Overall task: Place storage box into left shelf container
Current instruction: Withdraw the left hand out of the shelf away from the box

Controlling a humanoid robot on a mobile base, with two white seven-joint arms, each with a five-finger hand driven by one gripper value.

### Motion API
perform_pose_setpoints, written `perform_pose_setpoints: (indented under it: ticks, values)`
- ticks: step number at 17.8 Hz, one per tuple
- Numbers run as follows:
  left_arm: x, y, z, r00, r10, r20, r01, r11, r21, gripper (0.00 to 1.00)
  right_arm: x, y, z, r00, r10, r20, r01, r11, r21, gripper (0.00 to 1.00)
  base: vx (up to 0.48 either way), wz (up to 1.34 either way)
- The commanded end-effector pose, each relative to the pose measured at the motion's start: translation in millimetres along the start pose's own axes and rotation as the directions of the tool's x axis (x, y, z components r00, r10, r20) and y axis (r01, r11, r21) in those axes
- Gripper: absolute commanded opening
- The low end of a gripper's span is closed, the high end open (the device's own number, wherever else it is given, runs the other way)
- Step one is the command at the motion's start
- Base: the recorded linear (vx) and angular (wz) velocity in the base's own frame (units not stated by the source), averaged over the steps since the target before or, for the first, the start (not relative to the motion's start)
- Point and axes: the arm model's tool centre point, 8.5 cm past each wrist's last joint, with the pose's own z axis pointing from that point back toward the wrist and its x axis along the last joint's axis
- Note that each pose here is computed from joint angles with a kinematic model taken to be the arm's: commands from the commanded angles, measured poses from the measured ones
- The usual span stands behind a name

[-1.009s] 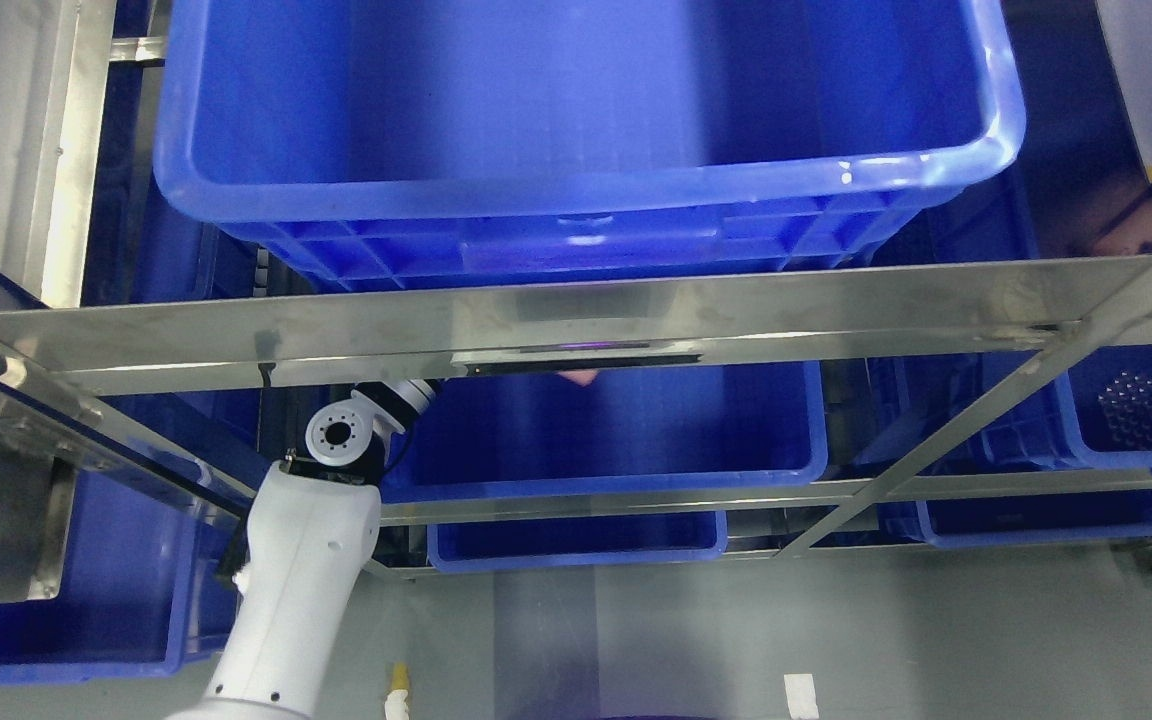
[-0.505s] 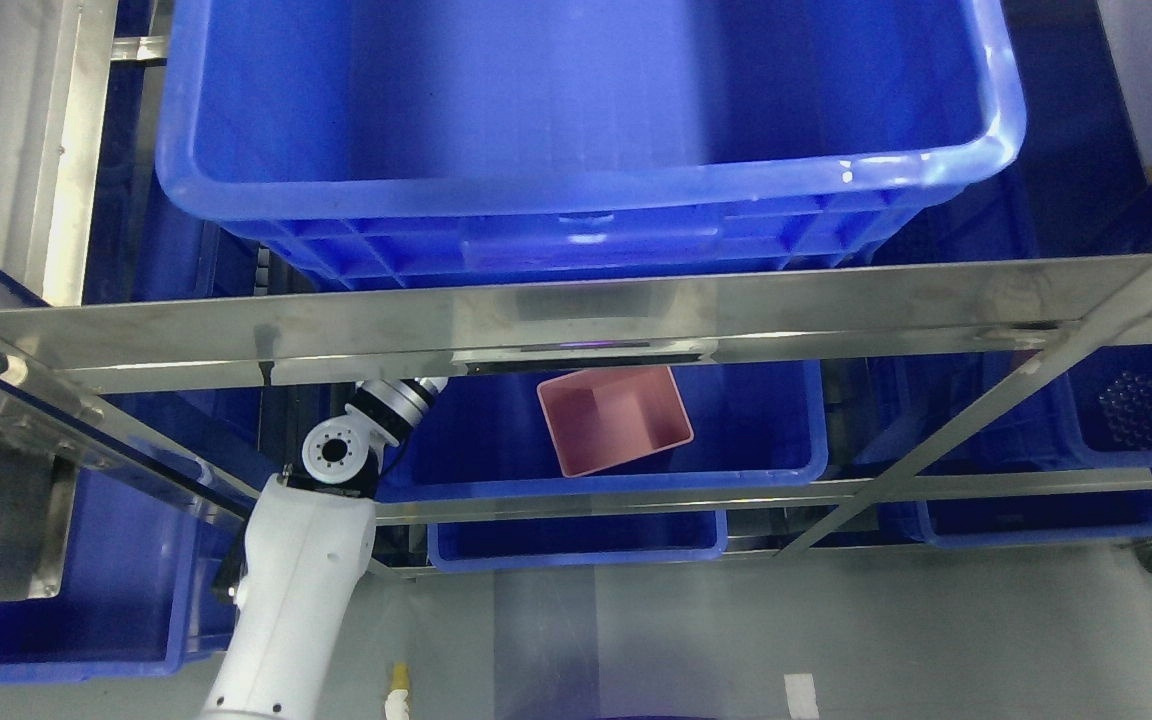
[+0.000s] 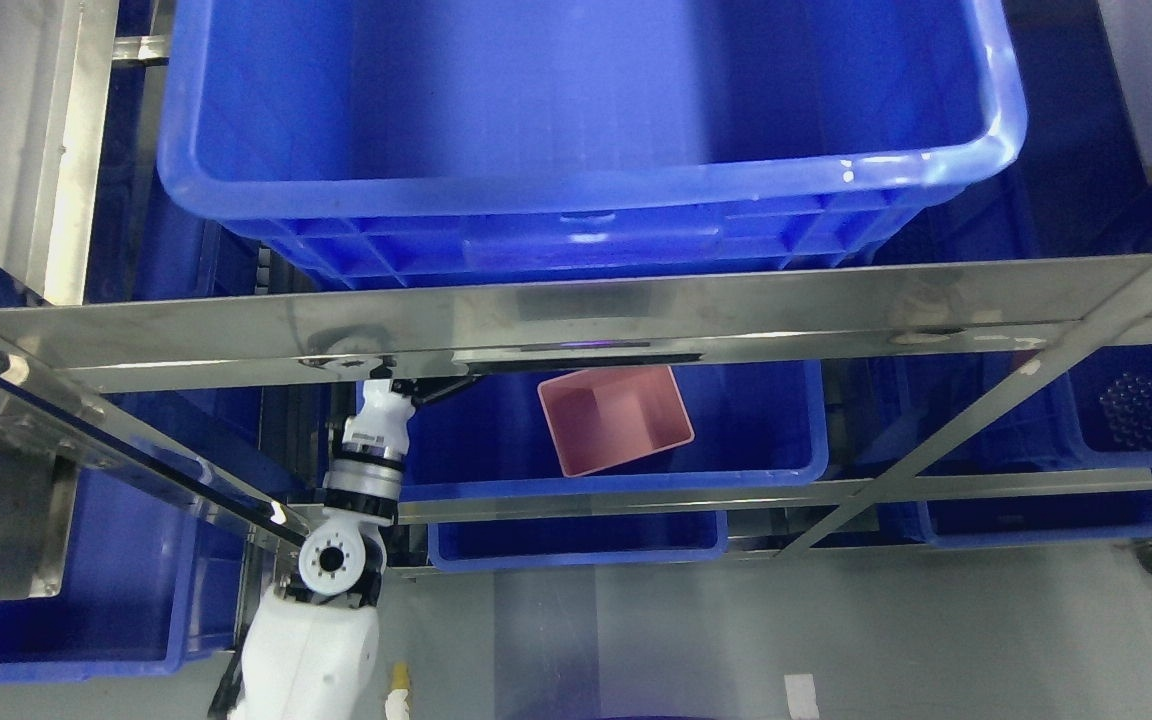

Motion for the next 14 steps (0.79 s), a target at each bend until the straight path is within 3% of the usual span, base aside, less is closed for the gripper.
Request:
perform_pose_setpoints:
  ticks: [1, 14]
  values:
    - [63.9, -8.4, 36.8, 0.986, 0.029, 0.166, -0.033, 0.999, 0.024, 1.0, 9.5, -11.1, -0.5, 1.0, -0.02, 0.023, 0.021, 1.0, -0.016, 1.0, 0.0, 0.0]
    - [42.0, -8.0, 75.1, 0.997, 0.039, 0.073, -0.043, 0.998, 0.055, 1.0, 9.5, -11.1, -0.5, 1.0, -0.02, 0.023, 0.021, 1.0, -0.016, 1.0, 0.0, 0.0]
